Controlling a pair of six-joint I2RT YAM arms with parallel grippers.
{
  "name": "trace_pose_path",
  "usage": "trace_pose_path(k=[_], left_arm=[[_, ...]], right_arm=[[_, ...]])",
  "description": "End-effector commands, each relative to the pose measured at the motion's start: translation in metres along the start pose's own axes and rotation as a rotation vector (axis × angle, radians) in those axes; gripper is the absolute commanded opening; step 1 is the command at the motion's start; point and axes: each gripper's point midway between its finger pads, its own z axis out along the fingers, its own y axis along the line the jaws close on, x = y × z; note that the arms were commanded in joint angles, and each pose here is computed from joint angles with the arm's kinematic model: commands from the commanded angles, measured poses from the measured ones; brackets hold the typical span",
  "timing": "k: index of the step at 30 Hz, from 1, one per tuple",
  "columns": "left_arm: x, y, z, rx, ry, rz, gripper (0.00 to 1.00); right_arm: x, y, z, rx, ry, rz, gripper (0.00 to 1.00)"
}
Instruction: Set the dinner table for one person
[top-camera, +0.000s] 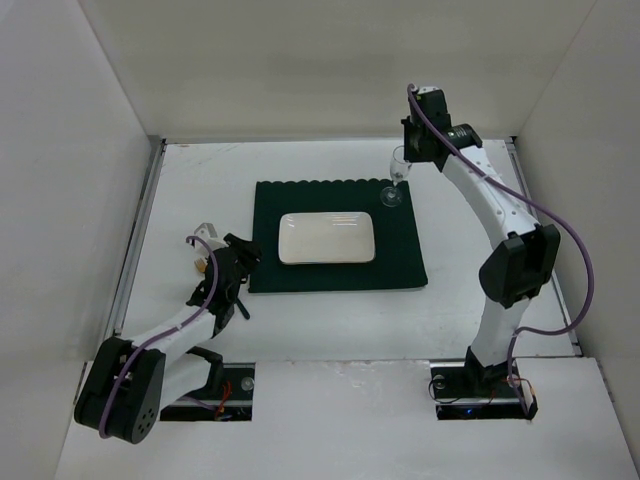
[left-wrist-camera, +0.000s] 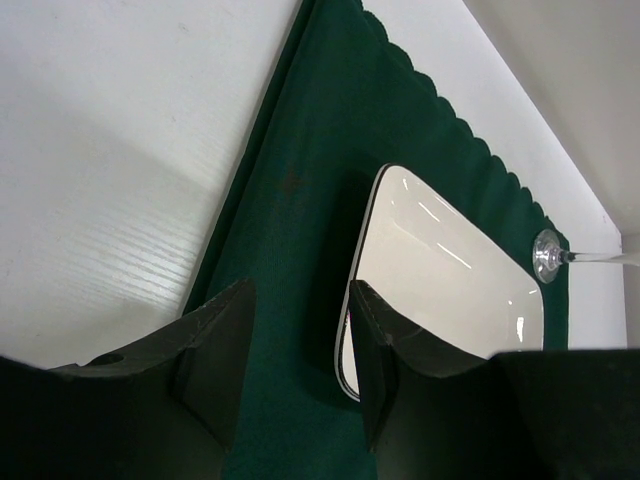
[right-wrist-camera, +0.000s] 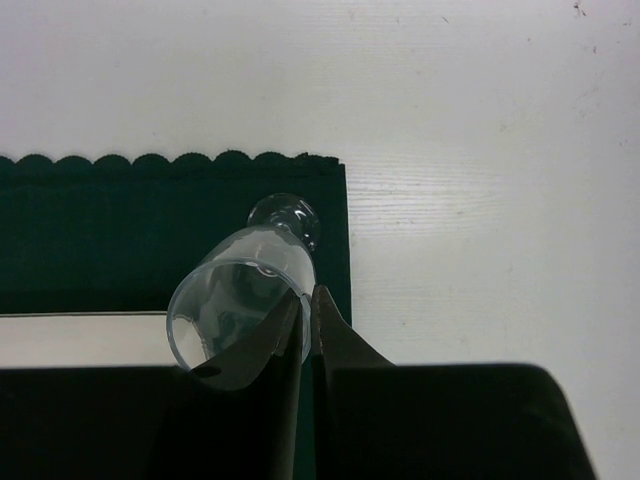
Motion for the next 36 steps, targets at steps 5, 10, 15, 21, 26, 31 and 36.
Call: trace_pose_path(k=[5,10,15,21,26,31,36], left_arm=[[-0.012,-0.011,0.002,0.040,-0.041,-0.028,0.40],[-0.013,-0.010,0.002,0.038,-0.046,-0.026,0.40],[-0.015,-0.011,0.001,0.039,-0.054,-0.022,0.40],[-0.018,-0.012,0.000,0.040,-0.063,-0.015,0.42],[-0.021,-0.011,-0.001,0.034,-0.072,-0.004,0.42],[-0.027,-0.009,-0.003,-0.004,-0.096,0.044,0.42],[-0.041,-0.013,-0.017,-0.057,-0.118,0.101,0.41]], right_arm=[[-0.026,0.003,0.004,0.001,-0.065,0.009,0.13],[-0.028,0.006,0.009,-0.006,-0.078,0.022,0.21],[-0.042,0.006,-0.002,-0.010,-0.128,0.041,0.39],[-0.074,0.000,-0.040,-0.033,-0.250,0.103,0.55],[-0.091,-0.008,-0.076,-0.052,-0.346,0.168,0.60],[-0.089,-0.018,-0.111,-0.065,-0.448,0.255,0.63],[-0.049,-0.014,-0.134,-0.111,-0.523,0.370,0.55]])
